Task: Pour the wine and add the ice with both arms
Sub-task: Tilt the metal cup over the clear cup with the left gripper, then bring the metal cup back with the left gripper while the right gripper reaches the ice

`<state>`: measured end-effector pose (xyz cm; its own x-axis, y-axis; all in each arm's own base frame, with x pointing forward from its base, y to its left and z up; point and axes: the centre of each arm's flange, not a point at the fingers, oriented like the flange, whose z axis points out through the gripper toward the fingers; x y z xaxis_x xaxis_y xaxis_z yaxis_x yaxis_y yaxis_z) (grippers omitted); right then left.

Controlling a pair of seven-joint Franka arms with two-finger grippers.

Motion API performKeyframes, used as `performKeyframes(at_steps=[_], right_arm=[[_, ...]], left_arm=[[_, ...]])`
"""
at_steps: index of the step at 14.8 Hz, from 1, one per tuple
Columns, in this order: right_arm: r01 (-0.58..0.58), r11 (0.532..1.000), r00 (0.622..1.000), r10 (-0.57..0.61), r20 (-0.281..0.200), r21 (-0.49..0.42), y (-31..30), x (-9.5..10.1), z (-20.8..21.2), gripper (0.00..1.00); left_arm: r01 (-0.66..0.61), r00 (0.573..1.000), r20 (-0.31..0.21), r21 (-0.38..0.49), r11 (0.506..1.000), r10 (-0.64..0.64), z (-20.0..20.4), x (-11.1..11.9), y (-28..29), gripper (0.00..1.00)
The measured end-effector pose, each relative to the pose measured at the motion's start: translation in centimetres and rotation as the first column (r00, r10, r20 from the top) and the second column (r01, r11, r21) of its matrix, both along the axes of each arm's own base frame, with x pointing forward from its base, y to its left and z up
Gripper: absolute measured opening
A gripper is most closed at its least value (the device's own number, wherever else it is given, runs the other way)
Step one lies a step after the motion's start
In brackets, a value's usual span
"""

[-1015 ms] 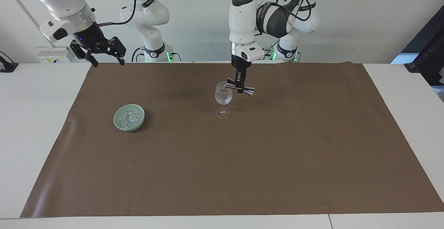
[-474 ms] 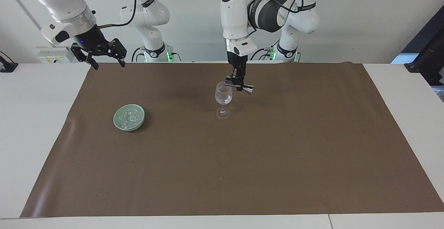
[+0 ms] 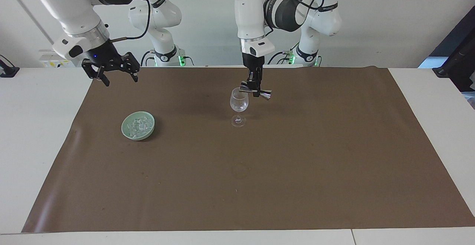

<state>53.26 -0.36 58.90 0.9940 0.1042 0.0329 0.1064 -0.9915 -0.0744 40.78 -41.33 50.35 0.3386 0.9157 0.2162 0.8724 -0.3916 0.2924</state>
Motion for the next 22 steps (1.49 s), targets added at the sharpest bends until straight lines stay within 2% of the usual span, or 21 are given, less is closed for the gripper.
performKeyframes(at_steps=[4,7,10,13,14,16,18,22], right_arm=[[-0.107,0.994,0.994,0.107,0.029,-0.007,0.0,0.4,-2.4,1.00],[-0.168,0.986,0.985,0.169,0.042,-0.015,-0.2,1.1,-4.2,1.00],[-0.168,0.986,0.984,0.169,0.062,-0.024,-0.4,1.8,-8.4,1.00],[-0.149,0.988,0.988,0.150,0.044,-0.028,-1.1,1.9,-13.6,0.97],[-0.136,0.990,0.990,0.137,0.027,-0.026,-1.6,1.7,-14.9,0.93],[-0.091,0.996,0.996,0.091,-0.002,-0.021,-2.4,1.3,-16.7,0.92],[-0.044,0.999,0.999,0.044,-0.026,-0.018,-2.4,0.7,-17.9,0.80],[-0.013,1.000,0.999,0.013,-0.035,-0.019,-2.3,0.1,-19.7,0.78]], left_arm=[[-0.074,0.995,-0.077,-0.067,0.995,0.069,-0.2,1.3,1.4,0.21],[-0.125,0.979,-0.178,-0.142,0.982,0.098,-0.5,3.6,3.9,0.21],[-0.142,0.957,-0.281,-0.244,0.959,0.070,-0.6,6.5,7.5,0.21],[-0.160,0.938,-0.345,-0.366,0.917,0.026,-0.5,8.9,11.0,0.21],[-0.172,0.933,-0.358,-0.405,0.898,0.018,-0.4,9.8,12.5,0.21],[-0.195,0.929,-0.370,-0.467,0.862,0.009,-0.6,11.7,16.1,0.21],[-0.212,0.927,-0.375,-0.527,0.823,-0.001,-1.0,13.3,20.1,0.21],[-0.284,0.922,-0.387,-0.670,0.686,0.004,-2.8,15.5,29.8,0.21]])
